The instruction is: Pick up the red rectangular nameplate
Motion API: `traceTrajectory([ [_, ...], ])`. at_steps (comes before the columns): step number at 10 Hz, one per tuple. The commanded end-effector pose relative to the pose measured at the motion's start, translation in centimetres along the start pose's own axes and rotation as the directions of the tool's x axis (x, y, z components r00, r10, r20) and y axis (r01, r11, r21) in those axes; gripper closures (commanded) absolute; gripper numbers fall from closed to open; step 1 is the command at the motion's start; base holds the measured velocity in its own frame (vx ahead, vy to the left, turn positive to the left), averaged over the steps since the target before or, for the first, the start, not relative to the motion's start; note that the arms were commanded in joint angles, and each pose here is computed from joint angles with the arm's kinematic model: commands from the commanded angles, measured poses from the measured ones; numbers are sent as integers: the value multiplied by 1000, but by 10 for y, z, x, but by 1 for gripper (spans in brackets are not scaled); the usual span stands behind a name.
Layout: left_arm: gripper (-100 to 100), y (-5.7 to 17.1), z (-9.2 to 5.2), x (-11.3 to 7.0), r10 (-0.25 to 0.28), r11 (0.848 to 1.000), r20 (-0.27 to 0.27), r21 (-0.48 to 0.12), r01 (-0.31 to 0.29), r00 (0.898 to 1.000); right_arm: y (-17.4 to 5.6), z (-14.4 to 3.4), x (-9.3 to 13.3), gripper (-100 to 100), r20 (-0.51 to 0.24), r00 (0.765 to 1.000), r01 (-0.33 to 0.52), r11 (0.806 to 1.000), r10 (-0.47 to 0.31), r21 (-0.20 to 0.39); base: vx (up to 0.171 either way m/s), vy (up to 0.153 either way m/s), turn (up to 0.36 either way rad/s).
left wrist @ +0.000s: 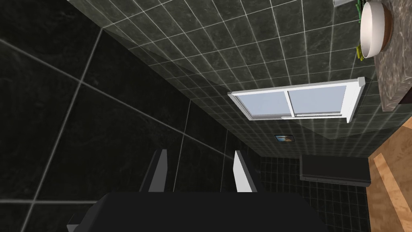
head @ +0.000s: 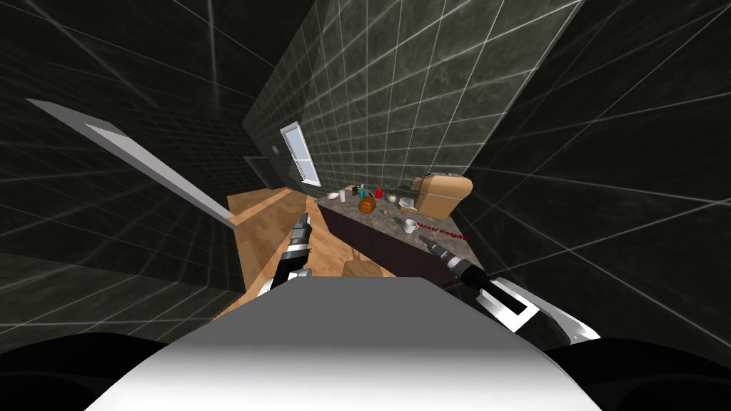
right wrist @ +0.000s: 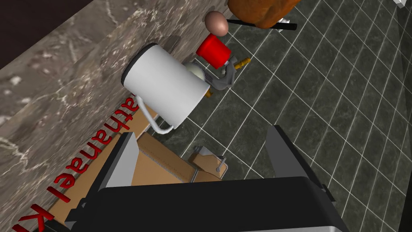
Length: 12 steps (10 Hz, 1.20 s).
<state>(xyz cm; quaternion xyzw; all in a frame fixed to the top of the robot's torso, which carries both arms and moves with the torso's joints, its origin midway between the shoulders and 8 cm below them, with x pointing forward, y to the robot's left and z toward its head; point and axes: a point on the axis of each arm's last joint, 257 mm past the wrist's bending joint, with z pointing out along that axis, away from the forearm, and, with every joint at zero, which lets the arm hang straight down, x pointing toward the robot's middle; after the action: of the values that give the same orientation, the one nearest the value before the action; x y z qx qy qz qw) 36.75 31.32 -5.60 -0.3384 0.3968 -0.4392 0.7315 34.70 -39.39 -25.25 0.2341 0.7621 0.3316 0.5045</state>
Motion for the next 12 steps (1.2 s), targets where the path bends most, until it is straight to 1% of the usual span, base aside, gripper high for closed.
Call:
traceTrajectory([
  [1,0,0,0,0,0,1000,0,0,0,1000,-28,-11,-1,-100,-32,999,23,998,-21,67,10,3,240],
  [2,0,0,0,0,0,1000,0,0,0,1000,-28,-11,-4,-100,-47,998,45,997,-42,69,11,-7,102],
  [3,0,0,0,0,0,1000,0,0,0,1000,-53,-23,-5,-100,-69,996,57,990,-49,131,15,-6,186],
  [5,0,0,0,0,0,1000,0,0,0,1000,-52,-23,-9,-100,-88,993,88,987,-76,133,10,-8,36],
  [6,0,0,0,0,0,1000,0,0,0,1000,-76,-36,-13,-100,-116,989,111,975,-90,195,10,-4,178],
  [7,0,0,0,0,0,1000,0,0,0,1000,-76,-36,-17,-100,-130,985,133,972,-109,195,11,-13,115],
  [8,0,0,0,0,0,1000,0,0,0,1000,-99,-51,-21,-100,-156,981,156,955,-119,254,15,-18,202],
  [9,0,0,0,0,0,1000,0,0,0,1000,-98,-51,-26,-100,-171,975,179,951,-139,253,12,-20,119],
  [10,0,0,0,0,0,1000,0,0,0,1000,-120,-67,-30,-100,-193,971,198,930,-142,309,11,-19,204],
  [11,0,0,0,0,0,1000,0,0,0,1000,-119,-66,-36,-100,-210,964,224,925,-164,307,11,-18,92],
  [12,0,0,0,0,0,1000,0,0,0,1000,-139,-82,-43,-100,-236,956,251,899,-173,358,20,-19,164],
])
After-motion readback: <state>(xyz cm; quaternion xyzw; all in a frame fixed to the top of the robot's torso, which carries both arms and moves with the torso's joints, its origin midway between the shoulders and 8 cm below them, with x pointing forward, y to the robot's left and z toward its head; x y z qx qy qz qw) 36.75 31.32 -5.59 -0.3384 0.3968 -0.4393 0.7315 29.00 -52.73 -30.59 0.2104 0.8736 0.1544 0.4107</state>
